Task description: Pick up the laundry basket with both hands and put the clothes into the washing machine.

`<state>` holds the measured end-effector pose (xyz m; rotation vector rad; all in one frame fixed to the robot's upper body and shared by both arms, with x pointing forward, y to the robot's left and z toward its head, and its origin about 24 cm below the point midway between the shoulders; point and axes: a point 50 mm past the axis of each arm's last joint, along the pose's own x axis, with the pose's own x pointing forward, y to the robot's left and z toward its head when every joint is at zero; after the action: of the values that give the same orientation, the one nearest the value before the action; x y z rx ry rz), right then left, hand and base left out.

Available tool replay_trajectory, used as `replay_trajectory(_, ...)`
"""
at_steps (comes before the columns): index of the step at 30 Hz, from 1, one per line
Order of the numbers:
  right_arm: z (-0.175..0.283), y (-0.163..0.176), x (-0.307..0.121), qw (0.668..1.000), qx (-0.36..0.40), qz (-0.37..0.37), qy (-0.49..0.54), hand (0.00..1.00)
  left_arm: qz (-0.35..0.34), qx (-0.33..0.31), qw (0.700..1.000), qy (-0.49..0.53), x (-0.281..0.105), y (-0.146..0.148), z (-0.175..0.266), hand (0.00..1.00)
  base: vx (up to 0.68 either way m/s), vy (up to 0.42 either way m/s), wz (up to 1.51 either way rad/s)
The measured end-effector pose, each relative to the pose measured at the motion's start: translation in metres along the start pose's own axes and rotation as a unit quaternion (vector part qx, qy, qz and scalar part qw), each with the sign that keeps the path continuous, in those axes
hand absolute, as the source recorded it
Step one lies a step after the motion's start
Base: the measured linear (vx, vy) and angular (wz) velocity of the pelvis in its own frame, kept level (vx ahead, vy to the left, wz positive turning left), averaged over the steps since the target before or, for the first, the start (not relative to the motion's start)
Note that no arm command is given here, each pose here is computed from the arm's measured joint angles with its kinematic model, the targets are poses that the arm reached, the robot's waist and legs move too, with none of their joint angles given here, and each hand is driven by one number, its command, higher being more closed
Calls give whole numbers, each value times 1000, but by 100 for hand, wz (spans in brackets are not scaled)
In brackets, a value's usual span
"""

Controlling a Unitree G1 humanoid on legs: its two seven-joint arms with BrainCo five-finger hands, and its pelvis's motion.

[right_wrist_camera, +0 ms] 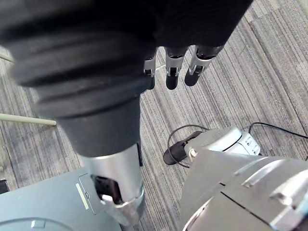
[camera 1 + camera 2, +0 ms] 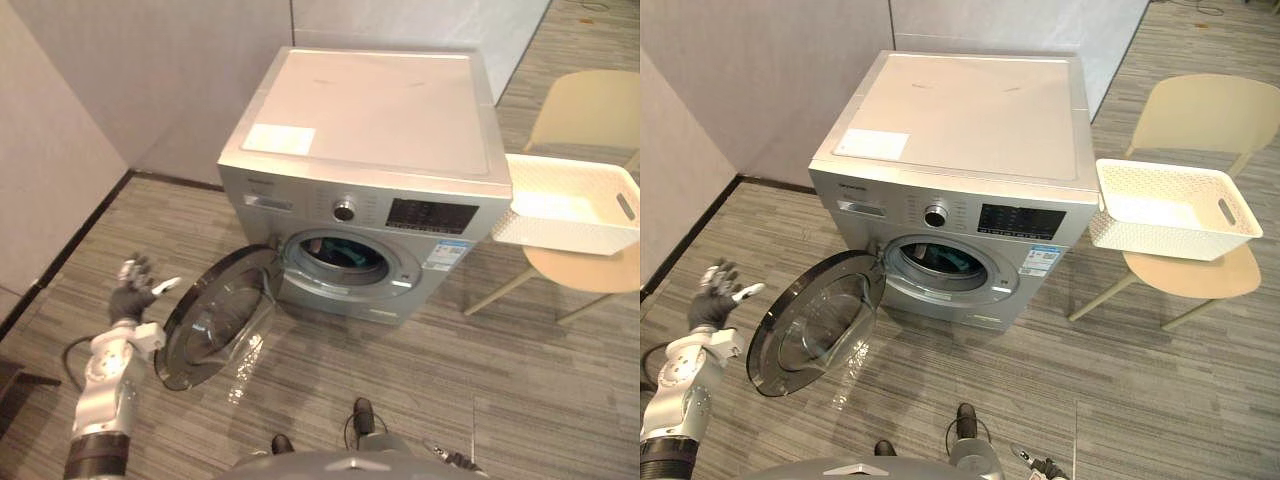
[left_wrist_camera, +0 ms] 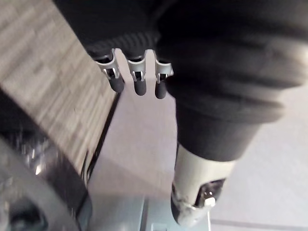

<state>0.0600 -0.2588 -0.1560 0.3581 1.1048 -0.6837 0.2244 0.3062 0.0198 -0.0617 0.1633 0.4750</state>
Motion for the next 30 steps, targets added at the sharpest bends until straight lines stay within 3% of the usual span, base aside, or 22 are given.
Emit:
replay_trajectory(4,2,3,0,1000,-1,-4,-2,0,123,88,988,29,18,39,-4,0,-11,10,7)
replay_trajectory(9,6,11,1,1000,-11,0,-8,0,191,155,964,97,28,76,-13,0,-13,2,-22)
replay_trajectory(17,9,17,2,1000,-27,8,-2,0,115,141,966,182,38,60,-34,0,24,5,-8)
replay_trajectory(22,10,18,3,999,-31,9,-2,0,94,76,974,194,36,47,-44,0,0,0,0)
replay_trajectory(30,3,18,2,999,-40,13,5,0,34,112,987,112,31,20,-27,0,-8,-6,3)
